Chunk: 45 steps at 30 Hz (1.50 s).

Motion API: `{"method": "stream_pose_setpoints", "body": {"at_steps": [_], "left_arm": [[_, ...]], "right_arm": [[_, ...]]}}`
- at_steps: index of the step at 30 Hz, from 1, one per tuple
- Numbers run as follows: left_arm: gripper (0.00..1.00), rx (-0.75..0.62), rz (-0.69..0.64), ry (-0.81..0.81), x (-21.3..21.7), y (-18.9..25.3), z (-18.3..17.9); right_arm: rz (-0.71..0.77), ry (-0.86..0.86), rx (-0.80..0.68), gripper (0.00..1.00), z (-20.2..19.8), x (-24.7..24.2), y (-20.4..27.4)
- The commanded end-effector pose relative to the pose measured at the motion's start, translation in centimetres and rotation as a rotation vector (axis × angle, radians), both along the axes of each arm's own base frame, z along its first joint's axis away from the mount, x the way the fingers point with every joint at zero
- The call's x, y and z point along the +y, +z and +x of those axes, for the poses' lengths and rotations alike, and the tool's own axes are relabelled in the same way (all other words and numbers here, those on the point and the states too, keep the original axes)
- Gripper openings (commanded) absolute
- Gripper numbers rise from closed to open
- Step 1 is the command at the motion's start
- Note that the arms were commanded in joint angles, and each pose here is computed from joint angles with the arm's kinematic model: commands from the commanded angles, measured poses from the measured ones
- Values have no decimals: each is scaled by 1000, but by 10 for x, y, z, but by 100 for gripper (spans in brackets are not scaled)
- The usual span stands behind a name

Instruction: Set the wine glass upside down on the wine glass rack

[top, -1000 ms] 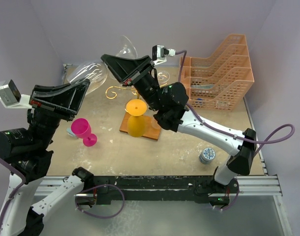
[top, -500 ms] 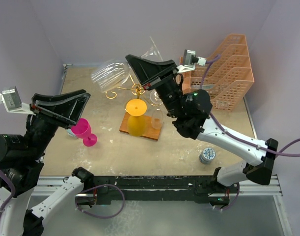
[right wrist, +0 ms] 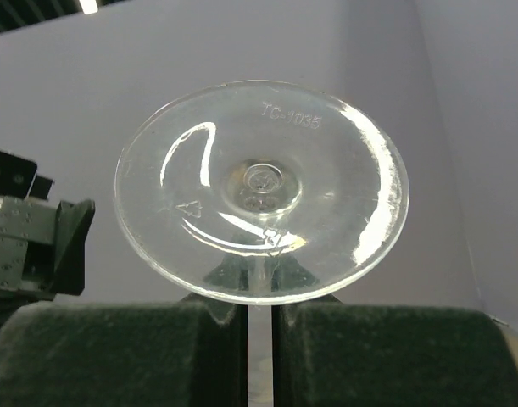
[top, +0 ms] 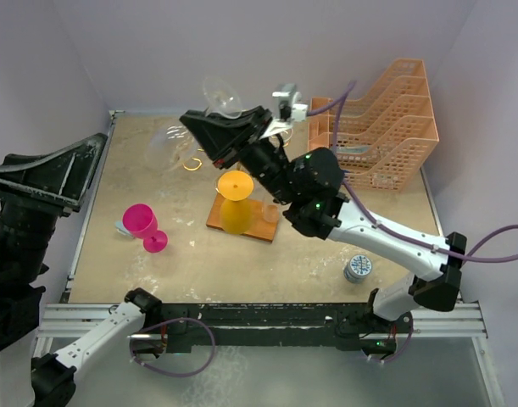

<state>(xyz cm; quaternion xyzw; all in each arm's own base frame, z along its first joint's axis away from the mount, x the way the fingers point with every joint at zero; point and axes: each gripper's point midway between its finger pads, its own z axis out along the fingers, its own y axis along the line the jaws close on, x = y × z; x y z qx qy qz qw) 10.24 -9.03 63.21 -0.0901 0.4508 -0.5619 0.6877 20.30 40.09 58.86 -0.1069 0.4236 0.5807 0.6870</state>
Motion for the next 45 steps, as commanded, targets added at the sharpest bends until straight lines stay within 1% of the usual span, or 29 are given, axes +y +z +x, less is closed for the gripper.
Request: {"method": "stream_pose_setpoints", "body": {"at_steps": [1, 5, 7, 9, 14, 18, 22, 25, 30, 34, 37, 40, 41, 45], "left_arm": [[50, 111, -101, -77, -16, 2, 27], [48, 94, -82, -129, -28, 9, 27], [48, 114, -99, -104, -24, 5, 32], [48, 136, -103, -70, -19, -2, 37], [48, 210, -81, -37, -19, -26, 46], [50, 237, -7, 32, -11, -43, 47], [50, 296, 73, 89, -6, -59, 51], [50, 340, 116, 71, -13, -68, 56], [48, 351, 140, 11, -25, -71, 53], [43, 357, 138, 9, -24, -73, 51], [37, 371, 144, 7, -24, -77, 52], [29, 387, 152, 15, -23, -82, 53], [24, 393, 152, 24, -22, -83, 54], [15, 415, 139, 52, -17, -87, 56]], "right_arm": [[-20, -64, -157, 0, -20, 4, 29], [-83, -143, -176, 0, -21, 23, 21], [-134, -227, -180, 0, -16, 31, 12], [-165, -269, -171, 0, -14, 37, 6], [-206, -282, -179, 0, -15, 47, -6], [-243, -300, -190, 0, -14, 51, -14], [-297, -339, -205, 0, -12, 55, -24], [-336, -364, -214, 0, -12, 60, -32], [-373, -368, -230, 0, -13, 67, -42], [-396, -343, -259, 0, -18, 74, -47], [-417, -325, -281, 0, -21, 80, -51], [-433, -309, -299, 0, -24, 83, -54], [-439, -304, -304, 0, -24, 85, -55], [-447, -288, -316, 0, -27, 86, -57]]}}
